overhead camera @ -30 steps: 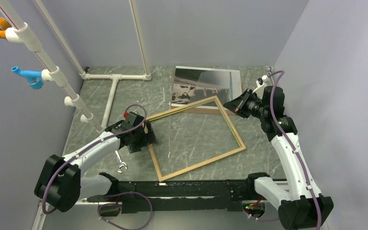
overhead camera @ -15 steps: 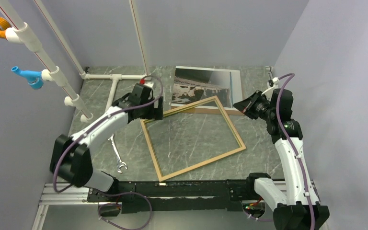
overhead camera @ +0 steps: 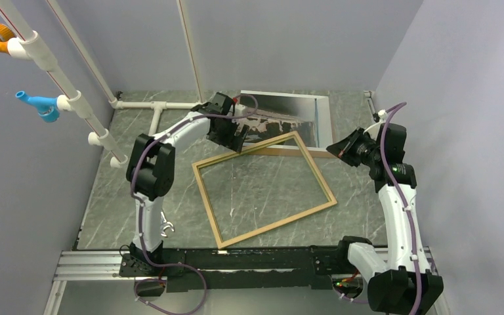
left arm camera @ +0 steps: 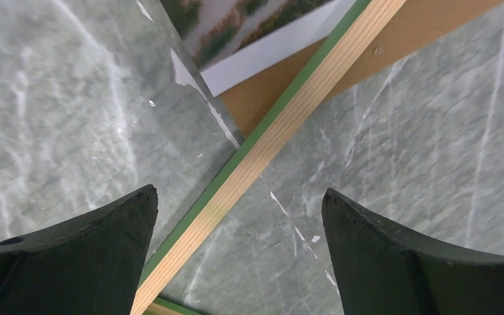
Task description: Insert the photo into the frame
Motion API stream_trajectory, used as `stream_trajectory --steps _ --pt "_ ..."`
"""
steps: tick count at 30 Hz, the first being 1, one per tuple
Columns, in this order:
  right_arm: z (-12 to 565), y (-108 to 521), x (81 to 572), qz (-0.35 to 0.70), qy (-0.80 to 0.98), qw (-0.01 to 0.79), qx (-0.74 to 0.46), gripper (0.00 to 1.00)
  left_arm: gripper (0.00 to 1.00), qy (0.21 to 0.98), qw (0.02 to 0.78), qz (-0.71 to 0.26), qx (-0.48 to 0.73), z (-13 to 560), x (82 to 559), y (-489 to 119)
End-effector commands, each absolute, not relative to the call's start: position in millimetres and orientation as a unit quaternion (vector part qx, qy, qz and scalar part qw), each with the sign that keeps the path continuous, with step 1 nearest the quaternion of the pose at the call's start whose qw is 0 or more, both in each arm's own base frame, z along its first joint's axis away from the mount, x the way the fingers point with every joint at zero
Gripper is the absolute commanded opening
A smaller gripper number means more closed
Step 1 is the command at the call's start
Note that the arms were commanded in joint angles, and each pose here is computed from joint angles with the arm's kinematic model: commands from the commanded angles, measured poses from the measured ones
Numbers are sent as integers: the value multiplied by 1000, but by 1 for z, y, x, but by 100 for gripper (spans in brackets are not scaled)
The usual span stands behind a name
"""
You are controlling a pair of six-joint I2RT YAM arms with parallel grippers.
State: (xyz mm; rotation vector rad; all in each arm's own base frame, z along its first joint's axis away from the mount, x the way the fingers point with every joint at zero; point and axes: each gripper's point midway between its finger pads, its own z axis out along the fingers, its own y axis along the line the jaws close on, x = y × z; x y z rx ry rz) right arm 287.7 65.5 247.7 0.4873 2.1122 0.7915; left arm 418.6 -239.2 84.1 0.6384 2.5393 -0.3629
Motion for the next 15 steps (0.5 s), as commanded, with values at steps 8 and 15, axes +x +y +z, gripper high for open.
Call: stream_trajectory --steps 8,15 --pt "255 68 292 347 834 391 177 0 74 940 147 -129 280 41 379 -231" --pt "262 71 295 358 839 371 174 0 33 955 103 -131 247 25 357 -231"
